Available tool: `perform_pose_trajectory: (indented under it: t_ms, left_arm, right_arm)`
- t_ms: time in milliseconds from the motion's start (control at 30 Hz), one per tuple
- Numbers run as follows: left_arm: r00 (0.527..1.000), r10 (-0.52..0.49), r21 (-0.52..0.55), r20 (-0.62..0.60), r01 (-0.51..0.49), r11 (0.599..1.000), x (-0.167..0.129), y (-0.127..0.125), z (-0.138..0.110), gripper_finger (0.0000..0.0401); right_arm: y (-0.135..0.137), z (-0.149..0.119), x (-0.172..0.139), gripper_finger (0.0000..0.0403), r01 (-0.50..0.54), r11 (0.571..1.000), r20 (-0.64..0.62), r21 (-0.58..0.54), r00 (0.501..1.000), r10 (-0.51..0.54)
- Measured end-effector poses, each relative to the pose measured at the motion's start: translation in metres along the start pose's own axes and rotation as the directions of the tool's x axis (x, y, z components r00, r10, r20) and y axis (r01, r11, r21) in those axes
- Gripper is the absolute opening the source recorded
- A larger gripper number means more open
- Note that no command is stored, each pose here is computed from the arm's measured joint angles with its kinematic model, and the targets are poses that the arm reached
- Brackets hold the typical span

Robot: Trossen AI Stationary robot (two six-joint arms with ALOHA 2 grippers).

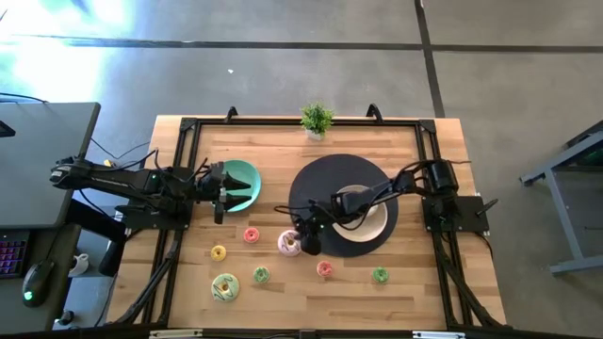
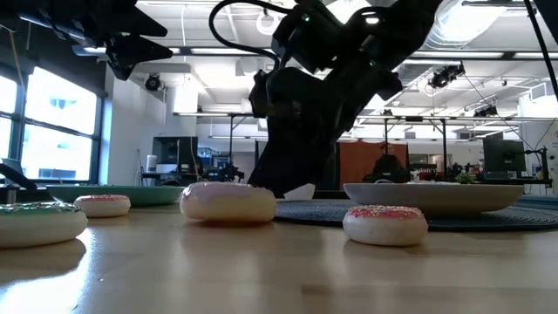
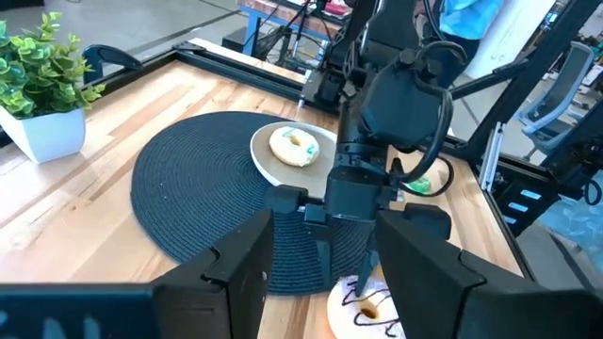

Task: Pick & Place donuts
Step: Put the large purple donut on the white plate

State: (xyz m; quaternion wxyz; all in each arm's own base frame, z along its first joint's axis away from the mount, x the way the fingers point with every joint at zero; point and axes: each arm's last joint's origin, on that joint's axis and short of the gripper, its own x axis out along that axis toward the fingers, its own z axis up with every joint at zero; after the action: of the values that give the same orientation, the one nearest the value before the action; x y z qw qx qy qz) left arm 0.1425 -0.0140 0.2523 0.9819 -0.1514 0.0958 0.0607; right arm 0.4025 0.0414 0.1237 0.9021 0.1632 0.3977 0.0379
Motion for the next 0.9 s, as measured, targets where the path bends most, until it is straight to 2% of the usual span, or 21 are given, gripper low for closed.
perform_pose_trajectory:
  t_ms: [200,267,333,400,567,667,767,833,900]
  left_arm:
    - [1.000,0.001,0.000,0.000,-0.001,1.000,0.000,0.000,0.000,0.0186]
    - [1.000,0.001,0.000,0.000,-0.001,1.000,0.000,0.000,0.000,0.0186]
    - [1.000,0.001,0.000,-0.001,-0.001,1.000,0.000,0.000,0.000,0.0186]
    - [1.000,0.001,0.000,-0.001,-0.001,1.000,0.000,0.000,0.000,0.0186]
    - [1.000,0.001,0.001,0.000,-0.001,1.000,0.000,0.000,0.000,0.0186]
    - [1.000,0.002,0.001,-0.001,-0.001,1.000,0.000,0.000,0.000,0.0186]
    - [1.000,0.002,0.001,-0.003,-0.002,1.000,0.000,0.000,0.000,0.0186]
    - [1.000,0.002,0.001,-0.003,-0.002,1.000,0.000,0.000,0.000,0.0186]
    - [1.000,0.002,0.001,-0.003,-0.002,1.000,0.000,0.000,0.000,0.0186]
  right_arm:
    - [0.002,0.015,-0.003,0.0020,-0.066,0.998,0.023,-0.004,0.998,0.066]
    - [0.004,0.022,-0.009,0.0011,-0.095,0.995,0.022,0.000,0.995,0.095]
    - [0.008,0.031,-0.023,0.0020,-0.091,0.996,0.006,0.008,0.996,0.091]
    - [0.013,0.039,-0.045,0.0024,-0.048,0.999,-0.032,0.013,0.998,0.049]
    - [0.017,0.034,-0.109,0.0007,0.168,0.986,-0.187,-0.013,0.968,-0.167]
    - [0.016,0.027,-0.146,0.0014,0.342,0.940,-0.242,-0.005,0.911,-0.333]
    - [0.012,0.018,-0.172,0.0013,0.542,0.840,-0.279,0.022,0.810,-0.515]
    - [0.007,0.014,-0.182,0.0007,0.627,0.778,-0.308,0.049,0.750,-0.585]
    - [0.002,0.010,-0.187,0.0006,0.672,0.736,-0.352,0.077,0.709,-0.611]
